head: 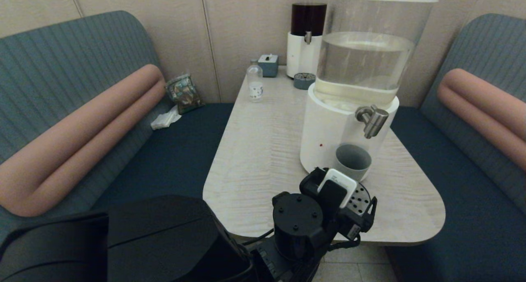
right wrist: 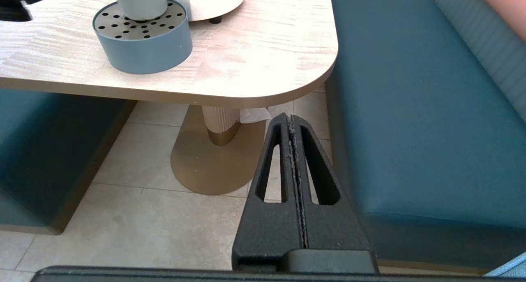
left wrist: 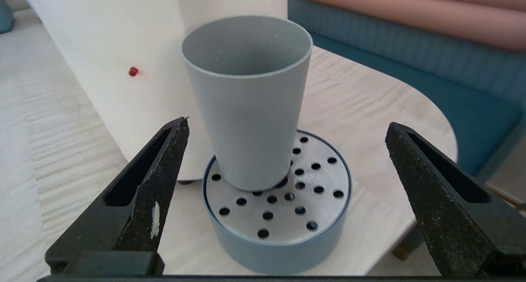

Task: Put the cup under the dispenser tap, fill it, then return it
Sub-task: Place the cup next to the water dispenser

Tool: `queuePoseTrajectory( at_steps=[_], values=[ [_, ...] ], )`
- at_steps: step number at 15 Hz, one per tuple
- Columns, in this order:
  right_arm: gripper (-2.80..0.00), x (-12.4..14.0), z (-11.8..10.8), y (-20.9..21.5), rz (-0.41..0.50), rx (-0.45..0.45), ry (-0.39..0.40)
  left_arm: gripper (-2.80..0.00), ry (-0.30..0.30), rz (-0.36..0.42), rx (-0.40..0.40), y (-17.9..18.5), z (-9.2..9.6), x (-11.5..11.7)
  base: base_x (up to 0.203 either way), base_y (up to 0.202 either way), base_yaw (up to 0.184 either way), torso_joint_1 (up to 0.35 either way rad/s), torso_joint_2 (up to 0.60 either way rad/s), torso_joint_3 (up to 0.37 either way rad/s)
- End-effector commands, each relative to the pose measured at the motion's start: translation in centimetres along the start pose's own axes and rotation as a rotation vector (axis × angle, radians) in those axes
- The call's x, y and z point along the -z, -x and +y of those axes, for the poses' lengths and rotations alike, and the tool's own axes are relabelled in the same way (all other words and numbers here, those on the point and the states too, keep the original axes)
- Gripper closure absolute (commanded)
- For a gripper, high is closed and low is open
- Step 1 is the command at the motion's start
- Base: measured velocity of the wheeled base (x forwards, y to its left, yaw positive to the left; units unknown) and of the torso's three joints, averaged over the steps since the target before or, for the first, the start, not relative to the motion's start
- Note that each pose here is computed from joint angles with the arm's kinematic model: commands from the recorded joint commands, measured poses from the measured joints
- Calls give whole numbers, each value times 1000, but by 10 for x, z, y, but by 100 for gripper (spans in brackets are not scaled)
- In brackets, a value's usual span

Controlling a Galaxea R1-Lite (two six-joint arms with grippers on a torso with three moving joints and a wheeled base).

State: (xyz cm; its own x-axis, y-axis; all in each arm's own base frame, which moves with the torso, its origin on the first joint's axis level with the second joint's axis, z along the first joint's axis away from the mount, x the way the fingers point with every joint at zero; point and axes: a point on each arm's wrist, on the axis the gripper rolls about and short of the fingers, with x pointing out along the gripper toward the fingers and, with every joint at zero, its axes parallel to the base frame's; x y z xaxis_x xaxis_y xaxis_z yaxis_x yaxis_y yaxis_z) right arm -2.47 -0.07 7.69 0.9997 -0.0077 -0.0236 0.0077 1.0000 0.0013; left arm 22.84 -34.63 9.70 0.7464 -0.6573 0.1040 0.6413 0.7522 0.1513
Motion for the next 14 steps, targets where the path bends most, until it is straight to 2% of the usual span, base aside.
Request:
queuePoseTrajectory(
  at_steps=[1,5,11,14],
  values=[
    [0,0,0,0,-1,0,0,-280,-2,-7,-5,-5,-1,3,0,0,0,0,0,0],
    [0,0,0,0,-1,0,0,-280,-8,-12,-13,-11,-3,8,0,0,0,0,0,0],
    [0,0,0,0,-1,0,0,-280,-16,-25,-45,-25,5,12,0,0,0,0,0,0],
    [0,0,0,0,-1,0,0,-280,-40,-34,-53,-30,6,14,0,0,0,0,0,0]
  ],
)
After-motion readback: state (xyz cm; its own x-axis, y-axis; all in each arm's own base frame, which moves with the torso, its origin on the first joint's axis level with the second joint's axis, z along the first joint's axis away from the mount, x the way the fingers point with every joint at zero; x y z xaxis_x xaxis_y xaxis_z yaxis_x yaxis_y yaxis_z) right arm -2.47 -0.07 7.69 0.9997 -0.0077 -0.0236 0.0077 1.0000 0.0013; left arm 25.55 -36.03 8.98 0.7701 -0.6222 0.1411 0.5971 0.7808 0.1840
